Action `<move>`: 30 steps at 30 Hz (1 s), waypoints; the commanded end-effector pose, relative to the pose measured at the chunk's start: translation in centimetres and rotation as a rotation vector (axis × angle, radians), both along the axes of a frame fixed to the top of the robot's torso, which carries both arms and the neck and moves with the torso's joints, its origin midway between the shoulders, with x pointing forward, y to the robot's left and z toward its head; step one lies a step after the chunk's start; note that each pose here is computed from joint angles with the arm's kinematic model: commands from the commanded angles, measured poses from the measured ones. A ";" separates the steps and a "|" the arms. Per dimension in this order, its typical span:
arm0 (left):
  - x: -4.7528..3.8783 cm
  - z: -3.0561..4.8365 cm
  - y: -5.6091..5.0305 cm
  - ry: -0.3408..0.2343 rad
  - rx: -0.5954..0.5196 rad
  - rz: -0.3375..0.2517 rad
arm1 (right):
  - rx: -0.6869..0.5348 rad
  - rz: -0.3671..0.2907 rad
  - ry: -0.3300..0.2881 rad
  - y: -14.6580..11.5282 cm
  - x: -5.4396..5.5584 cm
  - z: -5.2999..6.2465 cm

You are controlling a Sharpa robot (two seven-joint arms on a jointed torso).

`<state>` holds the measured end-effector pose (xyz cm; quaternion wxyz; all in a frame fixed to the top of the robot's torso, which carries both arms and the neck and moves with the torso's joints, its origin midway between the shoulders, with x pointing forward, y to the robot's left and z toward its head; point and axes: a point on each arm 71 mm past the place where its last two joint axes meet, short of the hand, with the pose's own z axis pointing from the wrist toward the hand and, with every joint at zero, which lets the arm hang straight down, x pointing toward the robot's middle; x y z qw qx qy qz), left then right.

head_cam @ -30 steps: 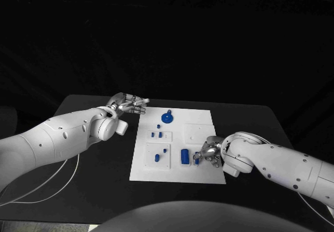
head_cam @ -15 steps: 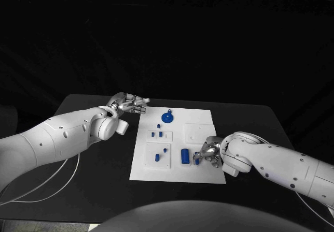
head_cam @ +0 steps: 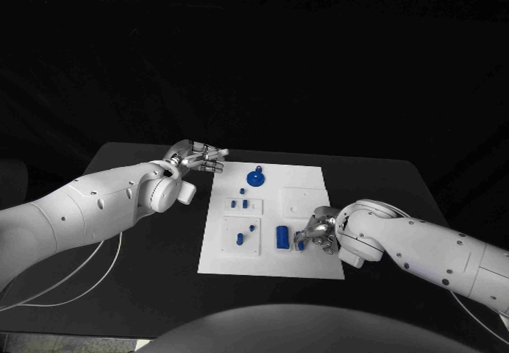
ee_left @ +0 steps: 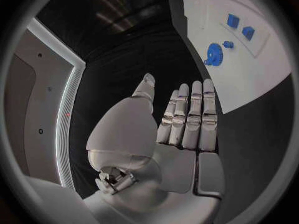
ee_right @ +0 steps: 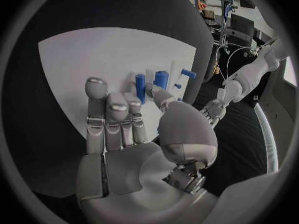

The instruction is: Assemble the parts on the task board

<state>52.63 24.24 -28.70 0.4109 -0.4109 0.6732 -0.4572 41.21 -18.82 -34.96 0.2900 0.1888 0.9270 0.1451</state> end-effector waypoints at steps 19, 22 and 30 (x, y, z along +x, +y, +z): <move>-0.03 0.00 -0.3 0.005 -0.013 -0.017 | 0.023 0.025 -0.002 0.5 -0.4 -0.2; -0.03 0.00 -0.3 0.006 -0.013 -0.017 | 0.025 0.022 -0.005 0.5 -0.4 -0.2; -0.02 -0.01 -0.3 0.006 -0.013 -0.018 | 0.035 0.012 -0.012 0.5 -0.3 -0.1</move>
